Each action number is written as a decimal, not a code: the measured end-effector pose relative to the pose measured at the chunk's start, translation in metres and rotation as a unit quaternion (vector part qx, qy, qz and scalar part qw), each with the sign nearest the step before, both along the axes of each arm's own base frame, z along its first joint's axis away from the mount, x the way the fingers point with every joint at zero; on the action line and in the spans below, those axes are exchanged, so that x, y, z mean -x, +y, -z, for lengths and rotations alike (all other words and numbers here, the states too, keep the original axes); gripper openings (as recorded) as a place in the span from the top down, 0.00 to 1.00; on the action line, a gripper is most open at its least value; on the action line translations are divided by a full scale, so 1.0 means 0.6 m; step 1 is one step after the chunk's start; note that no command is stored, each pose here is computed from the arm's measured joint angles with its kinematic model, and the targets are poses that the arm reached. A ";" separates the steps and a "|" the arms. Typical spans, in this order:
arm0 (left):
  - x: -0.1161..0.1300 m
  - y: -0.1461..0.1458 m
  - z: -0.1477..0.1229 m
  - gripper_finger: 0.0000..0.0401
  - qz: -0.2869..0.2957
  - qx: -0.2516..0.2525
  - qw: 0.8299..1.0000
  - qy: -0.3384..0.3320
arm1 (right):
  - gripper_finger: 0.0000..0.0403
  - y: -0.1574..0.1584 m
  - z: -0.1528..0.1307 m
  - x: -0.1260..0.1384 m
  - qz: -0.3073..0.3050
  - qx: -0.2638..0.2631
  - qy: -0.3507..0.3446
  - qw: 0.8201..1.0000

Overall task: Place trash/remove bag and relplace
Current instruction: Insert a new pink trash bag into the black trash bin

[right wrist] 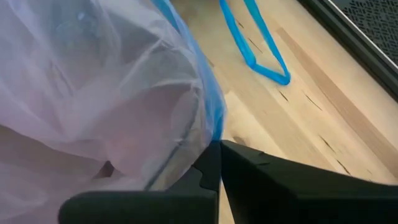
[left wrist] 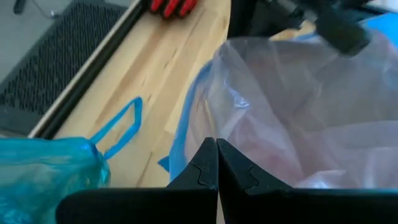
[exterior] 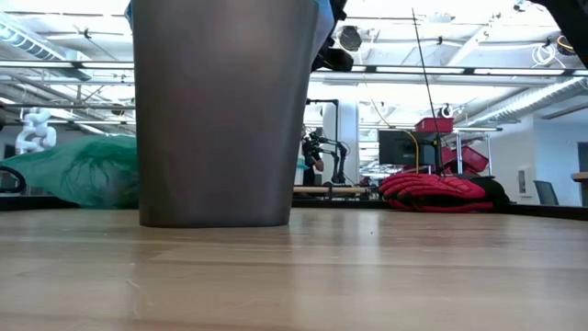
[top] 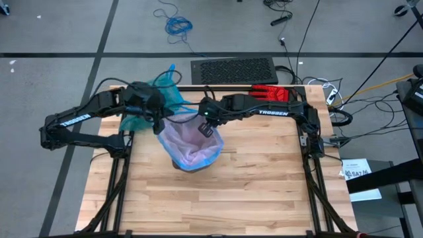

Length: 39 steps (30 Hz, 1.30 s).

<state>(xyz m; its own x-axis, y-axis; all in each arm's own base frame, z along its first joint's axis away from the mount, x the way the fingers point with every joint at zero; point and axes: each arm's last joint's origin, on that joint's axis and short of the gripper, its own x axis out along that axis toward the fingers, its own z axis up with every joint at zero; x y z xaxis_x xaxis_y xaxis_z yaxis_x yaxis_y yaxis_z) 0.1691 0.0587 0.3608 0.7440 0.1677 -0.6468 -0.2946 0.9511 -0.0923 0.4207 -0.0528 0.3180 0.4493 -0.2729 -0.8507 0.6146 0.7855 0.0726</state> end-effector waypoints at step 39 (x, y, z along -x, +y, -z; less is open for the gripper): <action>0.083 -0.060 0.105 1.00 -0.068 0.156 0.985 0.026 | 1.00 0.006 -0.015 0.017 -0.008 -0.017 0.011 1.000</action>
